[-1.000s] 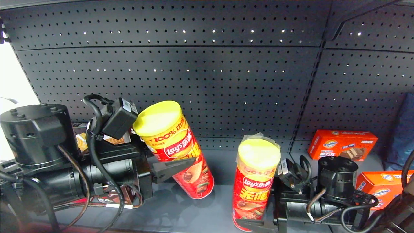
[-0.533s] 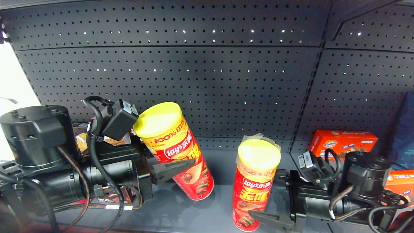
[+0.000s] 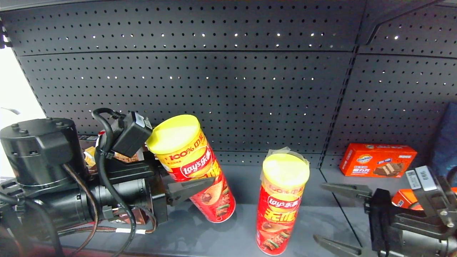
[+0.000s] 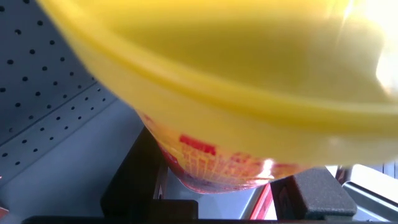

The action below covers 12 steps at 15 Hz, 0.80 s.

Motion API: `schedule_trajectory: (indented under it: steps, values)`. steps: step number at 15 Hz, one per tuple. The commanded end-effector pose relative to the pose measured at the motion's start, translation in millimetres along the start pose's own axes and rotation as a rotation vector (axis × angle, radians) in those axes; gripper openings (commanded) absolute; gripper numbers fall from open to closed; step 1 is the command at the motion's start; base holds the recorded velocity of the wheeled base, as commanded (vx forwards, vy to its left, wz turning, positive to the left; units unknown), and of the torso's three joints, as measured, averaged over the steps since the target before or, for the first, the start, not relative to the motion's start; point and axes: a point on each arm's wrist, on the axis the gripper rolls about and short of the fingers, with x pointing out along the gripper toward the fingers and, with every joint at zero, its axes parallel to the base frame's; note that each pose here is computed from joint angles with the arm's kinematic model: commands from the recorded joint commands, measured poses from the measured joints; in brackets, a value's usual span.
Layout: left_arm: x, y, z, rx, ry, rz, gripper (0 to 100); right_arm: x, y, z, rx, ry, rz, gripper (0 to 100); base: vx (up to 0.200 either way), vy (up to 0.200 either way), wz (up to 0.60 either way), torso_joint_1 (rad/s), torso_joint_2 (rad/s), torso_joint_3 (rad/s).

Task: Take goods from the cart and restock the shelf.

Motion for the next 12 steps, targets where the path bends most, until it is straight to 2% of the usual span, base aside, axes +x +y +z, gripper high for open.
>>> schedule_trajectory:
  steps: [1, 5, 6, 8, 10, 12]
  values:
    - [-0.4, -0.2, 0.0, 0.0, 0.0, 0.004, 0, -31.8, 13.5, 17.5, -0.043, -0.071, -0.15, 100, 0.0, 0.0, 0.0, 0.0, 0.0, 0.0]
    - [-0.7, -0.7, -0.7, -0.001, 0.002, 0.006, 0, -81.2, 29.5, -2.0, -0.046, -0.064, -0.396, 100, 0.0, 0.0, 0.0, 0.0, 0.0, 0.0]
    - [-0.7, -0.7, -0.7, -0.001, 0.002, 0.006, 0, -81.9, 29.7, -1.8, -0.047, -0.066, -0.401, 100, 0.0, 0.0, 0.0, 0.0, 0.0, 0.0]
    - [0.0, 0.2, -0.9, -0.002, 0.005, 0.029, 0, -112.0, 48.2, -11.6, -0.027, -0.022, -0.563, 100, 0.0, 0.0, 0.0, 0.0, 0.0, 0.0]
    - [0.0, 0.2, -0.9, -0.002, 0.005, 0.029, 0, -121.1, 55.0, -16.0, -0.023, -0.016, -0.608, 100, 0.0, 0.0, 0.0, 0.0, 0.0, 0.0]
    - [-0.4, 0.0, -1.5, -0.004, 0.009, 0.03, 0, -153.8, 80.1, -38.6, 0.006, -0.016, -0.809, 100, 0.0, 0.0, 0.0, 0.0, 0.0, 0.0]
